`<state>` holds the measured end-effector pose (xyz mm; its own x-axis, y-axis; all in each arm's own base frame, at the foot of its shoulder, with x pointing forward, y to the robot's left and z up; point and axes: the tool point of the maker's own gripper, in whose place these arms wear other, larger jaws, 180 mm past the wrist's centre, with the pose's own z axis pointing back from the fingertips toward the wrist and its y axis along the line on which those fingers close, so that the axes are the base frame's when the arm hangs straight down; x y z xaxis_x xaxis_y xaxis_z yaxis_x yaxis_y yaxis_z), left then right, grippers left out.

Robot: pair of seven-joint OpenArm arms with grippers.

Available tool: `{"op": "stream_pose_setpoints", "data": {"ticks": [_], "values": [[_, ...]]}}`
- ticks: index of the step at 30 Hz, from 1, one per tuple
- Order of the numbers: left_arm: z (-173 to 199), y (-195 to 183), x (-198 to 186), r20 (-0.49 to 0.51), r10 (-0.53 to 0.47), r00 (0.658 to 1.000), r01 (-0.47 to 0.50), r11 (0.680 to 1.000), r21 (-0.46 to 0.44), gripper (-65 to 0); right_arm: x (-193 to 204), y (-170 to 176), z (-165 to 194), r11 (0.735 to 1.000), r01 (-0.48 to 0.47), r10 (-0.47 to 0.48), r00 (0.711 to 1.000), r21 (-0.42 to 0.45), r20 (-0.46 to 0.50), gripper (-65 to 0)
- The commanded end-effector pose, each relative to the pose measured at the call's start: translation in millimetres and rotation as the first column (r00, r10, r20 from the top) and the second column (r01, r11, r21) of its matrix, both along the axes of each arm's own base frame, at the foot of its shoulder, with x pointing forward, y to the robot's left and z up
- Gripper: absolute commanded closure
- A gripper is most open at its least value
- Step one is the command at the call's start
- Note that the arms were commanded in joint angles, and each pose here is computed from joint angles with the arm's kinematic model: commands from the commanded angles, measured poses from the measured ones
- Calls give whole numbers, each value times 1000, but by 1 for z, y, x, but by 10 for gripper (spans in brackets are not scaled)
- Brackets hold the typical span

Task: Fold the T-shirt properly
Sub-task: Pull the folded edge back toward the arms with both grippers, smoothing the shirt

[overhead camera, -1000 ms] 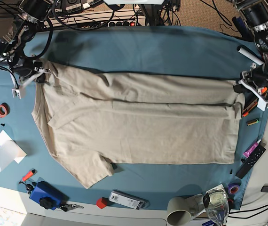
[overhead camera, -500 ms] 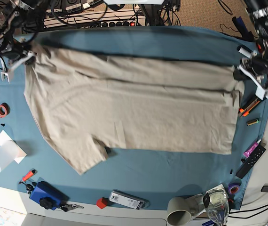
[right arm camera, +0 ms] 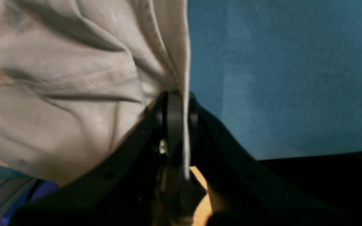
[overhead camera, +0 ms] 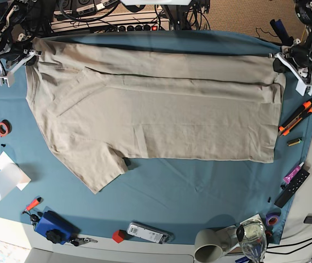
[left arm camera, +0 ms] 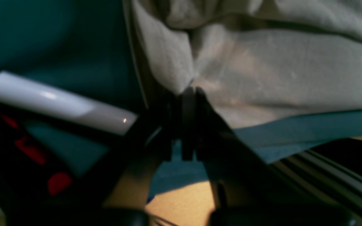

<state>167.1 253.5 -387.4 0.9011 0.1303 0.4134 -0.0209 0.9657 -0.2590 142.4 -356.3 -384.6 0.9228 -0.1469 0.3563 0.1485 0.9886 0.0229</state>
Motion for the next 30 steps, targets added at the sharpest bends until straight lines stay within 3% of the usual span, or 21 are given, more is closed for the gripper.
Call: {"op": "stream_pose_setpoints", "data": {"ticks": [1, 20, 23, 25, 30], "values": [[7, 11, 1, 11, -3, 1000, 3, 999, 47, 0, 3, -11, 10, 999, -4, 5, 1000, -46, 5, 0], [9, 7, -7, 5, -23, 1000, 22, 998, 56, -1, 0, -11, 9, 999, 2, -2, 1000, -43, -5, -1], [9, 6, -6, 8, -24, 1000, 23, 998, 51, -128, 0, -11, 9, 999, 1, -2, 1000, -43, -5, -111], [10, 6, -6, 10, -25, 1000, 24, 998, 52, -182, 1, -12, 10, 999, 1, -1, 1000, -43, -5, -137], [23, 4, 3, 62, -43, 997, 38, 996, 79, -190, 17, -12, 34, 996, -38, 43, 997, -79, 68, -137]]}}
